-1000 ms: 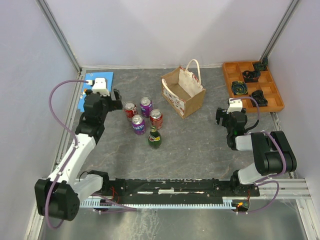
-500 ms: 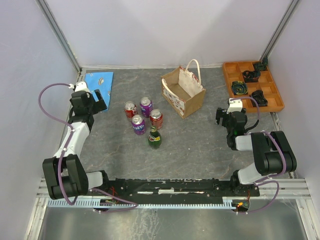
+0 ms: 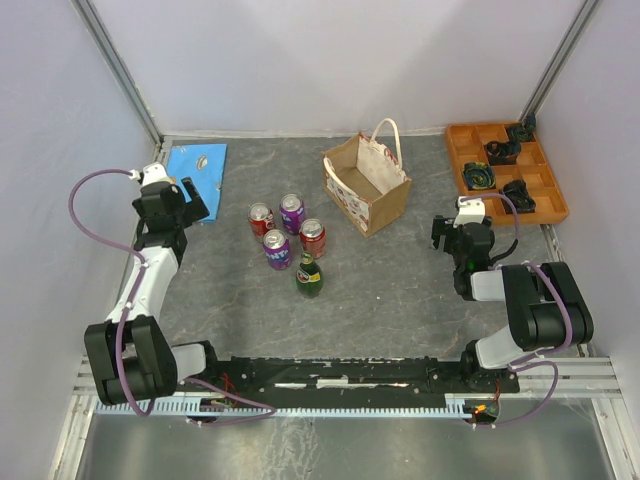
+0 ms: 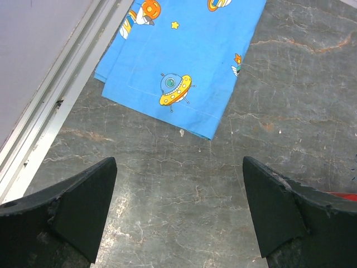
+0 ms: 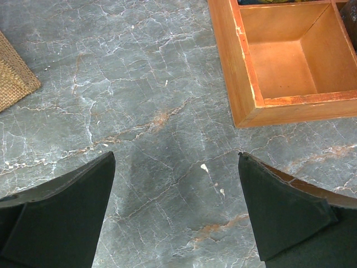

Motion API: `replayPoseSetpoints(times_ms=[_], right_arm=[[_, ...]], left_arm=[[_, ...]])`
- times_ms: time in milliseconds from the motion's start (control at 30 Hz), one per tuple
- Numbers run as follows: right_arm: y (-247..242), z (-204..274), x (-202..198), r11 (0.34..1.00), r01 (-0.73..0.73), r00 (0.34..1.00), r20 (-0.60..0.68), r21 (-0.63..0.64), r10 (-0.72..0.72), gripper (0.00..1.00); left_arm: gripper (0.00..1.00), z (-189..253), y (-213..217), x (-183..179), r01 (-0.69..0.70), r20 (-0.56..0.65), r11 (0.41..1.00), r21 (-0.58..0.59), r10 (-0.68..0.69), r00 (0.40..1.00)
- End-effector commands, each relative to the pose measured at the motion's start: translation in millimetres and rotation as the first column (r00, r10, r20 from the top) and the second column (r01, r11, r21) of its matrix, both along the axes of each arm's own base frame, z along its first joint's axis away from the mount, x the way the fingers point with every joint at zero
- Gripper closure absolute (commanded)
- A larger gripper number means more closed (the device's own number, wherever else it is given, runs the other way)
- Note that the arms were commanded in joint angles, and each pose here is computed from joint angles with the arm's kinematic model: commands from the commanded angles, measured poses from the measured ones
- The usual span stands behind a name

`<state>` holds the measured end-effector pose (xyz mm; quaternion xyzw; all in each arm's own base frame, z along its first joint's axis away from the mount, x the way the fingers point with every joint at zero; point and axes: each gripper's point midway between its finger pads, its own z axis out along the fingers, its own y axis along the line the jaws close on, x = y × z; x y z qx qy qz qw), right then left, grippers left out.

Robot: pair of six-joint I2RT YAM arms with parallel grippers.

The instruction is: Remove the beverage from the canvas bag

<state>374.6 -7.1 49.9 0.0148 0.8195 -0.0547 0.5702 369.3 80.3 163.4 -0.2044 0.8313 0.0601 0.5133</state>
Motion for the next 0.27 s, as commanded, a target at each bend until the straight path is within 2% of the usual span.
replayPoseSetpoints(times_ms=[0, 233], right_arm=[[-0.1, 18.8, 13.0, 1.0, 0.004, 0.998, 0.064, 0.003, -0.004, 0.01], [0.0, 18.9, 13.0, 1.0, 0.004, 0.998, 0.064, 0.003, -0.005, 0.01]], left_arm=[[0.01, 28.7, 5.0, 6.7, -0.043, 0.086, 0.999, -0.006, 0.043, 0.995], [0.01, 24.3, 7.0, 5.1, -0.06, 0.083, 0.998, -0.01, 0.061, 0.995]])
